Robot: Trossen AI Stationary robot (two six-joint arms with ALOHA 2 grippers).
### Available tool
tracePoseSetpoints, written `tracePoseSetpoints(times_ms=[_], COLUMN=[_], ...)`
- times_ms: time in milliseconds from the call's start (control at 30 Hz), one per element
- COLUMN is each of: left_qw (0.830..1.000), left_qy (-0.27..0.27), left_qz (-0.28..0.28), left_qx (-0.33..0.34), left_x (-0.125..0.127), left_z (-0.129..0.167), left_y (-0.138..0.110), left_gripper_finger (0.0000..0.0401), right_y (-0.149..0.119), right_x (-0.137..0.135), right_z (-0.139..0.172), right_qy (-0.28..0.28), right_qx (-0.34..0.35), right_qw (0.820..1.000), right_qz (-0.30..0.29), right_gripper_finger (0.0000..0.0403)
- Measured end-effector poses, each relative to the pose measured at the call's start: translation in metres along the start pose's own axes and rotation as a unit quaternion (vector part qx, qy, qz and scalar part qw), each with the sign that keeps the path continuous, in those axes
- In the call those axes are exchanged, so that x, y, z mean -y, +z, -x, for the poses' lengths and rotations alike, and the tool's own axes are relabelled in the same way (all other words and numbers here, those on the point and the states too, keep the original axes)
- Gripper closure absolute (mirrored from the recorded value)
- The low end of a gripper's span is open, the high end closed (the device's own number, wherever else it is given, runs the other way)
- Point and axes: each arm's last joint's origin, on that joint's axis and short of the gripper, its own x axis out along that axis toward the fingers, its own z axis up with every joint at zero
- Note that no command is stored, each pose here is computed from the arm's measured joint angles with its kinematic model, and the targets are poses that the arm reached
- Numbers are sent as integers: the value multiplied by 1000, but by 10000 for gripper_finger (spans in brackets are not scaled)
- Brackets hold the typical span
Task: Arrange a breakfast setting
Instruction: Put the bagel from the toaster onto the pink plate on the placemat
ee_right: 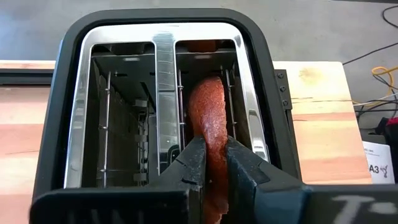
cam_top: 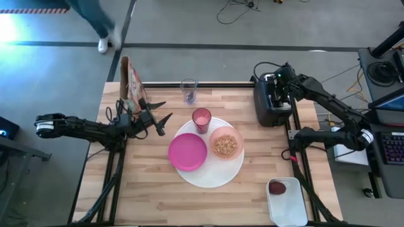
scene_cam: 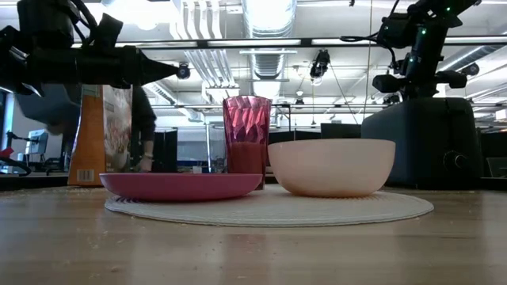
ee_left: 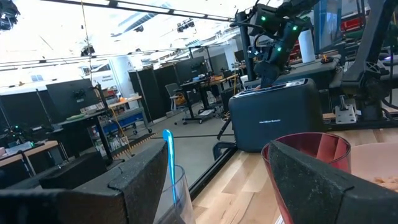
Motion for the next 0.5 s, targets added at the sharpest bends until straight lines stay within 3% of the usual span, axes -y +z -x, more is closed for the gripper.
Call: tracePoseSetpoints(times_ms=[500], left_qw=[1000], left_qy=[0], left_qz=[0], left_qx=[0], left_x=[0], left_z=[0], left_y=[0], left_gripper_finger=[140], right_y=[14], right_x=[5], right_z=[25], right_qy=[16], right_qx=[49], right_qw=[999], right_qz=[-17], right_gripper_finger=[374])
